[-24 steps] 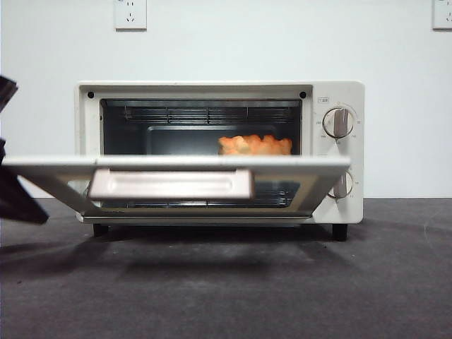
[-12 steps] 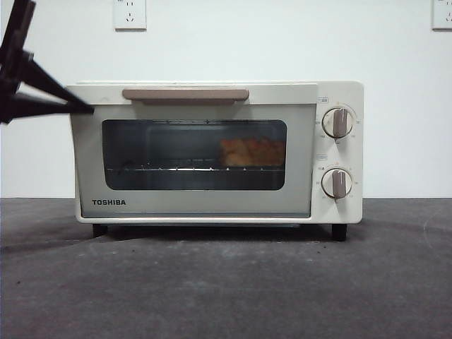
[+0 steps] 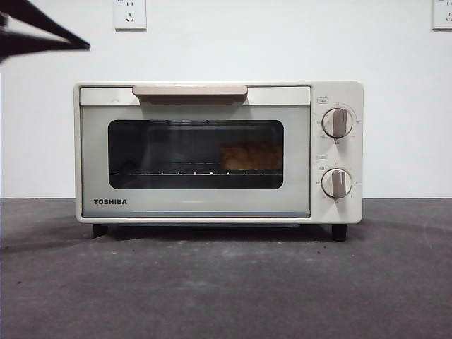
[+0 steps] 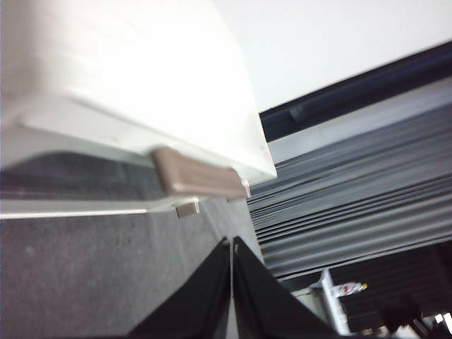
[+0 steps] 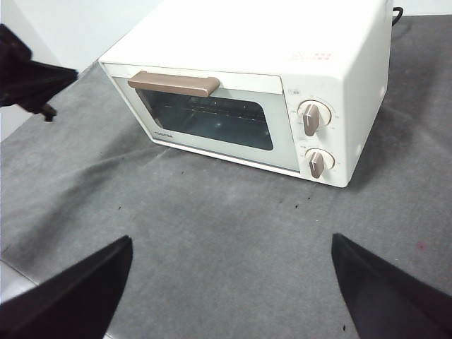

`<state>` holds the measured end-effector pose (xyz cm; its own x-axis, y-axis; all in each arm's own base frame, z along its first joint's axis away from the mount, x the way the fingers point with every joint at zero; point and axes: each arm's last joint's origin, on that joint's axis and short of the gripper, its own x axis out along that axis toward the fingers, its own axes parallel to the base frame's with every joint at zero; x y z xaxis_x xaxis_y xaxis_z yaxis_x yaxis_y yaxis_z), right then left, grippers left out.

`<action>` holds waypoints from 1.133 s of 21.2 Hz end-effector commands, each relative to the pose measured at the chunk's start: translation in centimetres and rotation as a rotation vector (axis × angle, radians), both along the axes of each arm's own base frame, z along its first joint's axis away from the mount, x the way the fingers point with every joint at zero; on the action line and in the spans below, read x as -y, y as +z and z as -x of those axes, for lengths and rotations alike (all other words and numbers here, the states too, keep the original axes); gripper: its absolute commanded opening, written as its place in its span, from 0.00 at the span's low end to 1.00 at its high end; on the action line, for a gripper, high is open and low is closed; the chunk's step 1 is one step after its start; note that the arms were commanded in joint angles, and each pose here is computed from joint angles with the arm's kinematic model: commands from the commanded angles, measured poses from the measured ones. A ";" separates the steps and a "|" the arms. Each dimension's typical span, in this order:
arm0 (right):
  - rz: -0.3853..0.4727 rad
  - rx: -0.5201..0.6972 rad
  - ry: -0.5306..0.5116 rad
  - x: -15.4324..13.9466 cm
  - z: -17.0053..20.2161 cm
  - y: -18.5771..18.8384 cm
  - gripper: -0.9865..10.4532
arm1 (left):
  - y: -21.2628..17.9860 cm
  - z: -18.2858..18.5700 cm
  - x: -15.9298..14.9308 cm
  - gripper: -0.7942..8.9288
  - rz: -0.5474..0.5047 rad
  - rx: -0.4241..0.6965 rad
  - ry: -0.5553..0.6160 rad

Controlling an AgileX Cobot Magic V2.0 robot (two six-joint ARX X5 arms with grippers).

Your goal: The left arm flap open the oven, the right arm pick bread and place it into oven, the left arm flap close the oven

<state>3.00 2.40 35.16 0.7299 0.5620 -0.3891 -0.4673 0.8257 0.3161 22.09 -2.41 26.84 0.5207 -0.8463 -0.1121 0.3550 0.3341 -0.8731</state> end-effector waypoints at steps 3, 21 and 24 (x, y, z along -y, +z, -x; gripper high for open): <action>-0.019 0.015 -0.001 0.0 0.1 0.5 0.48 | 1.2 2.7 0.1 0.09 -0.155 0.184 -0.053; 0.088 0.099 0.104 -0.1 0.1 0.5 0.48 | 1.9 14.9 -0.7 0.09 -0.618 0.416 0.163; 0.101 0.110 0.110 -0.1 0.1 0.5 0.48 | 2.4 15.9 -0.7 0.09 -0.624 0.500 0.190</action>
<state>2.93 2.49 35.16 0.7058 0.5916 -0.3897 -0.5624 0.8024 0.1996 6.41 -1.74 28.60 0.7478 -0.6029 -0.2781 0.5230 0.7929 -0.3125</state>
